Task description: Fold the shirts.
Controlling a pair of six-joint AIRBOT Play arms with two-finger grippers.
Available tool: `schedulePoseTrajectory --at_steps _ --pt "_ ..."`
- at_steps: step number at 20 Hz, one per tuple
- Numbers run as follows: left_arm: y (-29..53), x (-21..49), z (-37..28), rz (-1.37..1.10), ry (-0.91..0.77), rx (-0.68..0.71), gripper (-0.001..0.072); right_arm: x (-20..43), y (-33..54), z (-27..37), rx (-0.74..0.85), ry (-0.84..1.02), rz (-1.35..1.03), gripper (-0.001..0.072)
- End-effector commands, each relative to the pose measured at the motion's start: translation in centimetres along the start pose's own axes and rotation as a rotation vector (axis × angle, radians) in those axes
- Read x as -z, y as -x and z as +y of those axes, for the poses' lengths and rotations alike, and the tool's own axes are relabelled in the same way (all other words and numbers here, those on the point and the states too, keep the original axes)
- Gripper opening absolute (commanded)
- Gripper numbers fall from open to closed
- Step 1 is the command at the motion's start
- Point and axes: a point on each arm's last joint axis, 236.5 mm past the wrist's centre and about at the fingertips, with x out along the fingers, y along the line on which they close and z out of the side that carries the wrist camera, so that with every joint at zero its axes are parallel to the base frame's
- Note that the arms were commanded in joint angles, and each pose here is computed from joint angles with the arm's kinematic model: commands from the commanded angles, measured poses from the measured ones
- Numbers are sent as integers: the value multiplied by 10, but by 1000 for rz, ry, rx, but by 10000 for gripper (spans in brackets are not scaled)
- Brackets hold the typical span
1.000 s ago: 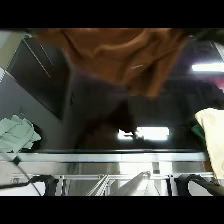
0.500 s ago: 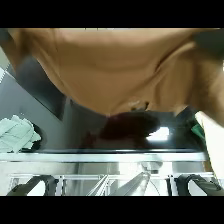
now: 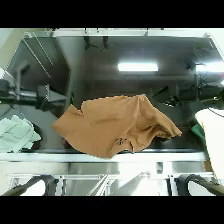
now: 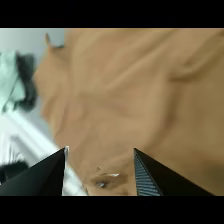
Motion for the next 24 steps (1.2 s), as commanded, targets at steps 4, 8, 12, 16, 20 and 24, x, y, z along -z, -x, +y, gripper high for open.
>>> schedulePoseTrajectory --at_steps 4,8,12,16,20,24 --pt "-65 114 -2 394 175 105 713 -31 45 -94 119 -174 -158 457" --pt "-97 160 11 430 200 -40 712 -6 11 -141 167 -234 -1 457" --pt "-98 206 46 493 316 -277 713 7 -33 -162 171 -238 145 456" --pt "-106 222 67 477 366 -395 713 7 -77 -151 161 -156 248 456" --pt "-122 233 85 538 424 -445 712 3 -108 -125 145 -57 301 456" --pt "-144 225 102 575 381 -465 694 -7 -115 -111 135 -10 294 456"
